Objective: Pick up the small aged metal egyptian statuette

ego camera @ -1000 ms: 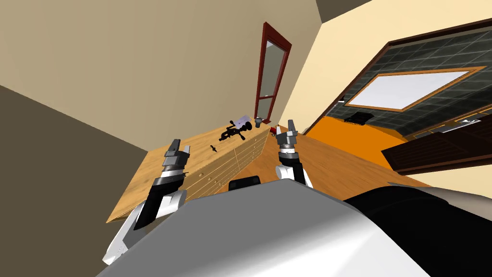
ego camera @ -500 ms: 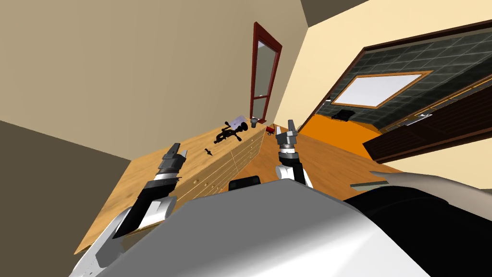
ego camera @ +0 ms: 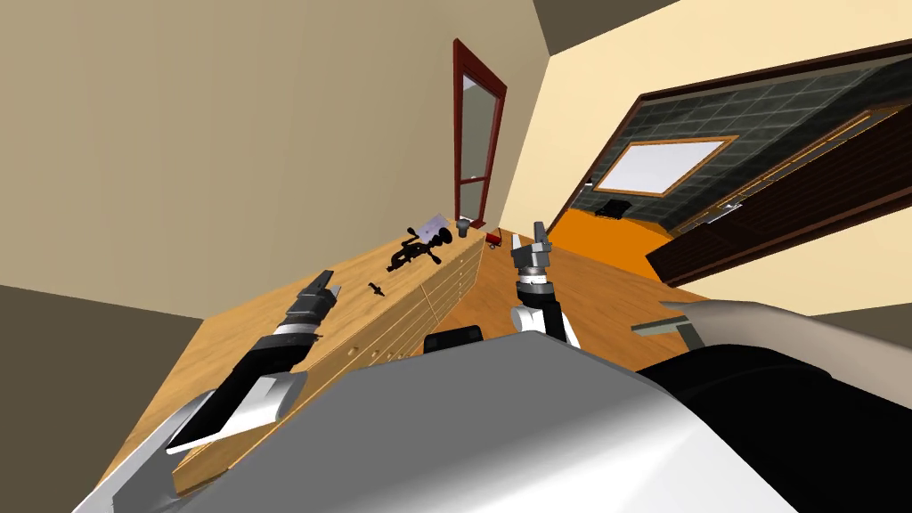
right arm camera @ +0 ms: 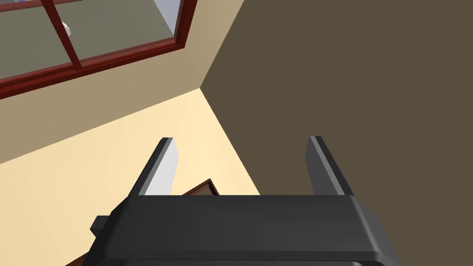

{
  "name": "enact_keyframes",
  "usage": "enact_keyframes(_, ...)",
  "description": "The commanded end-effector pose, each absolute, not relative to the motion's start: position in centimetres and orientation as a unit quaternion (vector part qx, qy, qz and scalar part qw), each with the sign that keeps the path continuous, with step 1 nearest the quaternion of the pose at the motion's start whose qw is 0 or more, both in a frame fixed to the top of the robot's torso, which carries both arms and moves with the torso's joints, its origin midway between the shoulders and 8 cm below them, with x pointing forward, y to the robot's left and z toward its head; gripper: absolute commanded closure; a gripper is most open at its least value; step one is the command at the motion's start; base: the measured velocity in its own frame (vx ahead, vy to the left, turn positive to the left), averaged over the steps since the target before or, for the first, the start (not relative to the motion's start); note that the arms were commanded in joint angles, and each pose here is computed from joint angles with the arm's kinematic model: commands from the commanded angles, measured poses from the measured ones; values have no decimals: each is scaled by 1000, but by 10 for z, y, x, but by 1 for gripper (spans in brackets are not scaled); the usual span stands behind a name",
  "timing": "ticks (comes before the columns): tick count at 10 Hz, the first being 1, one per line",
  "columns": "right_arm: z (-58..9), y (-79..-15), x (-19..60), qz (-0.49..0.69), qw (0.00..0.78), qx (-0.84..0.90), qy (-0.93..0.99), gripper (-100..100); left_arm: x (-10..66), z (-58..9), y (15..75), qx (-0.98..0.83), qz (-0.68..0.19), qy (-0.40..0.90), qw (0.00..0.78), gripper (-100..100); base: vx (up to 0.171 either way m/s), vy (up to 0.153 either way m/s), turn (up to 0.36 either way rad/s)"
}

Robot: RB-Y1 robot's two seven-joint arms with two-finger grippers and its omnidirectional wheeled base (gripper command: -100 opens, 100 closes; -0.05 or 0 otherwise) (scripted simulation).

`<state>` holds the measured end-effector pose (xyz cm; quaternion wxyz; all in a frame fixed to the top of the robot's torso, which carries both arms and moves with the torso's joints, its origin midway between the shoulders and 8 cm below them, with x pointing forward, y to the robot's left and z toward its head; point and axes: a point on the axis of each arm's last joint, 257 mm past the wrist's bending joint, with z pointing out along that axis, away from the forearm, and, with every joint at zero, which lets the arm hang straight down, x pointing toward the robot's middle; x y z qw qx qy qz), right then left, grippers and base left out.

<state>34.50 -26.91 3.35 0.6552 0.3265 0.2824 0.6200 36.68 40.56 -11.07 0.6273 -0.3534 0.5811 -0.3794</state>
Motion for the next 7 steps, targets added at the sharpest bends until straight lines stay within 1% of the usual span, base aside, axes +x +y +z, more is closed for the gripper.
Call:
enact_keyframes(1,33,-269,345,620,655,326,282,0,368,-117,412,-357,-367,594,620,-100,26,-3,-74)
enact_keyframes(2,33,-269,345,620,655,326,282,0,367,-127,423,-366,-349,611,609,-100,25,-9,-177)
enact_keyframes(7,33,-269,345,620,655,326,282,0,364,-150,447,-385,-305,651,579,-100,25,-6,-111)
